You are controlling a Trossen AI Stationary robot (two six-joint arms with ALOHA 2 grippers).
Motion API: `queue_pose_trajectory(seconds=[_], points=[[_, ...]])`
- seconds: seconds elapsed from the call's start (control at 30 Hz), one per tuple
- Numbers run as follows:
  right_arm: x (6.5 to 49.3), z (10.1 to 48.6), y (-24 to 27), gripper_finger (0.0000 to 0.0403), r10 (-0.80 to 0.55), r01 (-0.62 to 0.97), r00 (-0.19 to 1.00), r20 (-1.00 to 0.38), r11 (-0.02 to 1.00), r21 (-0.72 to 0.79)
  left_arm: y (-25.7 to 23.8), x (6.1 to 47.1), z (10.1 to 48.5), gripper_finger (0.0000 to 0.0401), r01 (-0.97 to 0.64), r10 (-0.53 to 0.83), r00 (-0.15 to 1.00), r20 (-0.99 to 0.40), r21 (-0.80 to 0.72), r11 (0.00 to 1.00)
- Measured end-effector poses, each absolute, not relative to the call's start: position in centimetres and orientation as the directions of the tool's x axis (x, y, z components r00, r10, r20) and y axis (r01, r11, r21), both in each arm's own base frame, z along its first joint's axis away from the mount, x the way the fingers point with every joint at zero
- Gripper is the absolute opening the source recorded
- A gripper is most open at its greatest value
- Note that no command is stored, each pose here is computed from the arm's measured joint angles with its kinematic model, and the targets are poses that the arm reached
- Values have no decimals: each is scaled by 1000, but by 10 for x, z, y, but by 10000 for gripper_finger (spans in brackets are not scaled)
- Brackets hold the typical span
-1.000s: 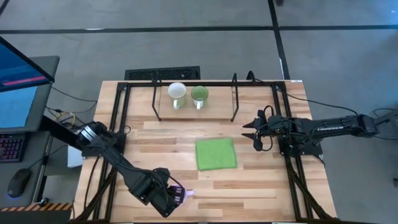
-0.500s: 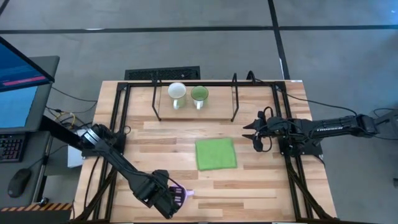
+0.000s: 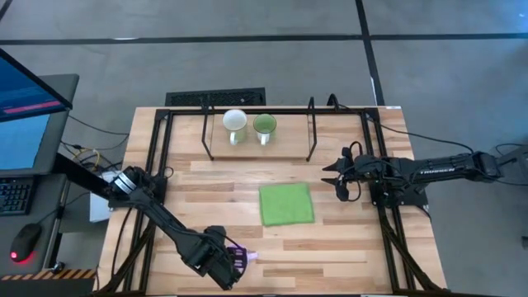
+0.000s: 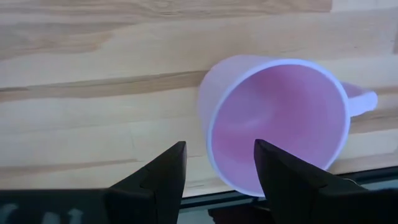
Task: Stack small to large cups/mugs on shelf
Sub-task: Put the purple mug on the shelf
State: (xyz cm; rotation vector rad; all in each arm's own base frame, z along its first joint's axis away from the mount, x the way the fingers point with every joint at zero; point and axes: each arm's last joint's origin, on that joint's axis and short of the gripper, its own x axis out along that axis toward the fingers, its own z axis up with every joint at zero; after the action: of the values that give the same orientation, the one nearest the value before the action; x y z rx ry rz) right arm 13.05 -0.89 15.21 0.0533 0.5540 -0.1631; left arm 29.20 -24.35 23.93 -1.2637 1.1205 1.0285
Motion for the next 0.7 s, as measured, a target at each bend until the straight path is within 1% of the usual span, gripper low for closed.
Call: queue_pose_trajectory(seconds=[0.2,0.27,0.37,0.53,0.7], points=[[130,152,-9,210,-140,167,838,-528,986,4,-244,295,235,180,-985,-24,166,-986,-167,34],[130,152,-9,210,-140,164,838,-528,986,-1,-244,296,230,180,-989,-22,146,-989,-147,35],[130,152,-9,210,-140,159,838,-528,987,-9,-247,300,225,180,-986,-32,150,-988,-152,73],[130,152,-9,210,-140,159,838,-528,987,-9,-245,301,222,180,-989,-25,127,-992,-129,76],[130,152,-9,210,-140,159,837,-528,987,-10,-245,303,222,180,-978,-34,145,-989,-148,147]])
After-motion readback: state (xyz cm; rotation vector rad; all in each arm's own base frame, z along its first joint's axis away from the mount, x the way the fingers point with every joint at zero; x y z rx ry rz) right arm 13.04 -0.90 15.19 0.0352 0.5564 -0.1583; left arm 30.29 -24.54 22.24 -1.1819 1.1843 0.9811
